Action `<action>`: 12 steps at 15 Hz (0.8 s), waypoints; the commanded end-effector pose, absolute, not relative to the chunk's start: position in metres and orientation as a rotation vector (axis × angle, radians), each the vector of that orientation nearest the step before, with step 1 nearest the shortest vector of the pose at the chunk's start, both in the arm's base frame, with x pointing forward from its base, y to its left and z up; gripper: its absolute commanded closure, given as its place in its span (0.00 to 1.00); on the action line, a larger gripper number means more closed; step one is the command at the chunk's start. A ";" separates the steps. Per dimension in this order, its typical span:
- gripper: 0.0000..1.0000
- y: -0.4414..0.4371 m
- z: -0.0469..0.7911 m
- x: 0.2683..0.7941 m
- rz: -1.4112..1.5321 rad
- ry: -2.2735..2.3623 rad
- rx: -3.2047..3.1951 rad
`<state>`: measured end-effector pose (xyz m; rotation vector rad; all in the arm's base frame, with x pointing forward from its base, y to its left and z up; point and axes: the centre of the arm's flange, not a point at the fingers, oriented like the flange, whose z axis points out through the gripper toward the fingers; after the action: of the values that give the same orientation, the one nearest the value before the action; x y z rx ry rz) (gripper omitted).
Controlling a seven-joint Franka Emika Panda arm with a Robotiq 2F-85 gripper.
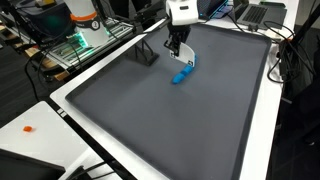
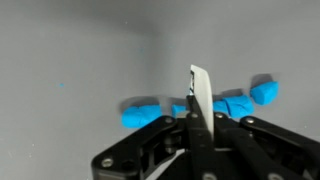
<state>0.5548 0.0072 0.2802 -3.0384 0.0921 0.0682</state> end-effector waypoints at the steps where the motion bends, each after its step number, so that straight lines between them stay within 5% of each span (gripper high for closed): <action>1: 0.99 0.011 0.302 0.517 0.085 0.305 -2.981; 12: 0.99 0.023 0.314 0.456 0.236 0.997 -2.843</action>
<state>0.4810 0.0170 0.3105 -2.9057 0.8507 0.2062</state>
